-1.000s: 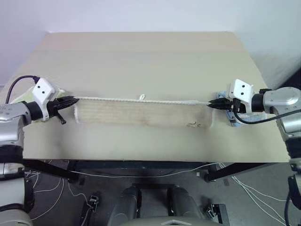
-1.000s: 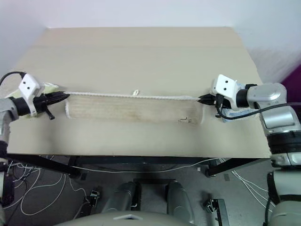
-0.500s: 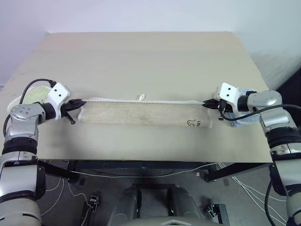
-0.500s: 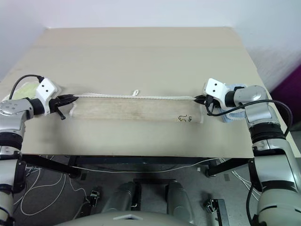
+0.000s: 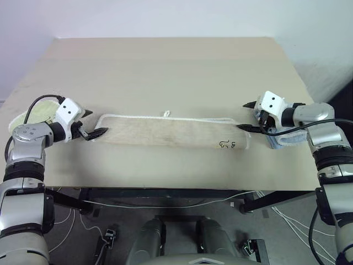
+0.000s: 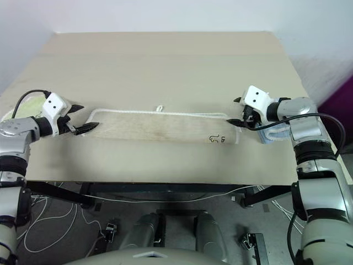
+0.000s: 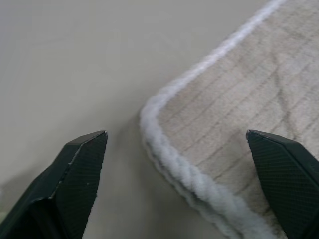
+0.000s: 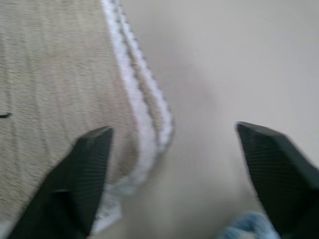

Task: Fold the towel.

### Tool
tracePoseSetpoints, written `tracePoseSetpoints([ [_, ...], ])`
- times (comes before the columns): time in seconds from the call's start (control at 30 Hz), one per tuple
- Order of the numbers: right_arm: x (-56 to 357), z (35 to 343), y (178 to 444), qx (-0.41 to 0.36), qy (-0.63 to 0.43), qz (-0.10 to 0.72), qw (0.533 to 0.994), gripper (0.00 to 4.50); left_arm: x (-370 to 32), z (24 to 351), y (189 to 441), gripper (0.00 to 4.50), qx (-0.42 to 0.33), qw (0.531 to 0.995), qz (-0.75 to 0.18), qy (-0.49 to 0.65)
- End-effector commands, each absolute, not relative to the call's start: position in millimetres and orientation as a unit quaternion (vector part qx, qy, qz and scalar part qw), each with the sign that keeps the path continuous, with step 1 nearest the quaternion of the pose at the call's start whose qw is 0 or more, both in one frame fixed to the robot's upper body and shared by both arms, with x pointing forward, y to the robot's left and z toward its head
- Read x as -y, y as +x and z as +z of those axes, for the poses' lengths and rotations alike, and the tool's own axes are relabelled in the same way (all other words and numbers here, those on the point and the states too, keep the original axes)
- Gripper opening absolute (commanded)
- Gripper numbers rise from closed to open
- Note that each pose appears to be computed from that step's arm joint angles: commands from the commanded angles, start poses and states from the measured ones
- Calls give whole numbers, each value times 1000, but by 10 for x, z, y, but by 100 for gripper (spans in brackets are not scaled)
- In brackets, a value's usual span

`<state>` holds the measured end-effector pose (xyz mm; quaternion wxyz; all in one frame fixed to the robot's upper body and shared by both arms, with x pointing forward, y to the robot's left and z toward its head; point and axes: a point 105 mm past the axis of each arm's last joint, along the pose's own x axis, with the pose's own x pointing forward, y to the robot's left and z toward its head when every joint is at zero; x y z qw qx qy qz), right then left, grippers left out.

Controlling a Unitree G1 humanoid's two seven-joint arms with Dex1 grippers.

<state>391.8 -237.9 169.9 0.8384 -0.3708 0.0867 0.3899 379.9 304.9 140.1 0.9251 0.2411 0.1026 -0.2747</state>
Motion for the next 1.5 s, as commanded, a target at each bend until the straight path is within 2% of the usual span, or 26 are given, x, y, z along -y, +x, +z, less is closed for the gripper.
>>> tracePoseSetpoints([
  [0.03, 2416, 2243, 3804, 10, -335, 347, 876, 443, -3209, 1759, 3797, 450, -33, 946, -223, 232],
  [0.17, 2327, 2350, 3546, 26, -201, 339, 919, 443, -3158, 1906, 3730, 450, 10, 951, -230, 206],
  [0.27, 2182, 2117, 3281, -26, -38, 343, 938, 443, -2964, 1918, 3585, 450, 35, 938, -281, 202],
  [0.33, 2063, 1975, 3132, -67, 66, 343, 935, 443, -2832, 1899, 3506, 450, 41, 929, -313, 191],
  [0.47, 1921, 1767, 2929, -127, 200, 326, 915, 443, -2570, 1793, 3378, 450, 29, 906, -377, 189],
  [0.63, 1871, 1453, 2750, -183, 315, 271, 891, 443, -2143, 1676, 3243, 450, 22, 869, -465, 167],
  [0.8, 1853, 1264, 2601, -225, 373, 230, 870, 443, -1777, 1567, 3104, 450, 18, 838, -523, 153],
  [0.9, 1847, 1165, 2597, -243, 411, 190, 858, 443, -1642, 1506, 3065, 450, 16, 830, -540, 141],
  [1.1, 1876, 1158, 2786, -239, 466, 141, 840, 443, -1520, 1470, 3036, 450, 16, 820, -555, 137],
  [1.5, 1976, 967, 3084, -220, 522, 57, 822, 443, -1651, 1518, 3039, 450, 20, 833, -532, 152],
])
